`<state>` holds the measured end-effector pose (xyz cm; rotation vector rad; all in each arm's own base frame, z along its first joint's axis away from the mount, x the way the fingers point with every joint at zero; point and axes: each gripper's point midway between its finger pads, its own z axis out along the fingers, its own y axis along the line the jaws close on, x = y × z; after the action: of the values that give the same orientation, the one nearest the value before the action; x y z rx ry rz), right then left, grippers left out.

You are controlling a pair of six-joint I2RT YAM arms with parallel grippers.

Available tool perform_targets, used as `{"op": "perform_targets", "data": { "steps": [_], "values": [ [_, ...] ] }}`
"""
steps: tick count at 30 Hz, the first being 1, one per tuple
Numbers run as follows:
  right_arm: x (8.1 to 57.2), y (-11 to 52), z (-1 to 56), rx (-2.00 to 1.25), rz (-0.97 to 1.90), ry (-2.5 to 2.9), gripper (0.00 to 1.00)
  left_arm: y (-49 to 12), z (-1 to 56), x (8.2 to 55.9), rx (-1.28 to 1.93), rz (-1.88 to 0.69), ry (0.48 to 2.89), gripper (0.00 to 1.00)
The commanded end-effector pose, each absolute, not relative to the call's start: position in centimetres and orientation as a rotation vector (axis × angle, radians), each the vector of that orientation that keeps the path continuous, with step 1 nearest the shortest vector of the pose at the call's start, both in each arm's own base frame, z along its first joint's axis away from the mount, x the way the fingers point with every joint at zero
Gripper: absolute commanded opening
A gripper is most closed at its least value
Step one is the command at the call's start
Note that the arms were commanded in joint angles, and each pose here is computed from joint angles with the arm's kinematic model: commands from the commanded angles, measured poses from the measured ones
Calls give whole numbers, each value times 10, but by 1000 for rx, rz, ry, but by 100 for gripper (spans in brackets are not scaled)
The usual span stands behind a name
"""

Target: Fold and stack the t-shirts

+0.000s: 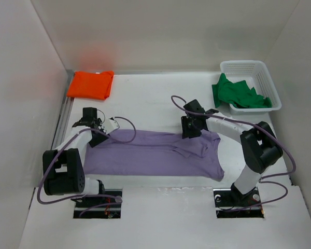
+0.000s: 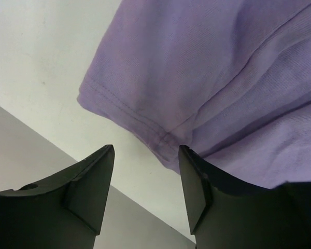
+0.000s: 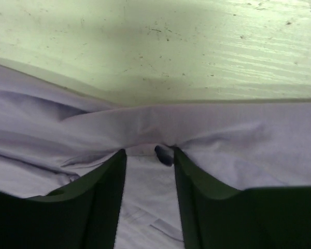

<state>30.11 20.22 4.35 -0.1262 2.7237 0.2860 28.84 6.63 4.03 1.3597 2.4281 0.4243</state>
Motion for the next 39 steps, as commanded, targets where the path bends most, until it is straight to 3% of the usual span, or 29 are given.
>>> {"op": "perform_targets", "data": {
  "steps": [1, 5, 8, 17, 24, 28, 33, 39],
  "values": [
    [319, 219, 49, -160, 355, 2666, 43, 65, 87, 321, 1275, 510, 2301, 53],
    [308, 220, 44, -160, 375, 2700, 16, 48, 121, 341, 1208, 482, 2253, 55],
    [298, 218, 56, -134, 387, 2688, 10, 31, 140, 352, 1172, 441, 2227, 56],
    [222, 234, 70, -188, 468, 2749, 12, -60, 150, 358, 1315, 232, 2122, 56],
    [163, 241, 81, -342, 583, 2836, 26, -148, 138, 337, 1571, 45, 1967, 56],
    [144, 227, 111, -213, 677, 2766, 31, -191, 128, 321, 1685, -63, 1885, 55],
    [174, 152, 124, 320, 578, 2572, 33, -256, 111, 285, 1874, -199, 1691, 55],
    [209, 122, 109, 488, 477, 2466, 34, -323, 92, 260, 2085, -247, 1382, 54]
  ]
}}
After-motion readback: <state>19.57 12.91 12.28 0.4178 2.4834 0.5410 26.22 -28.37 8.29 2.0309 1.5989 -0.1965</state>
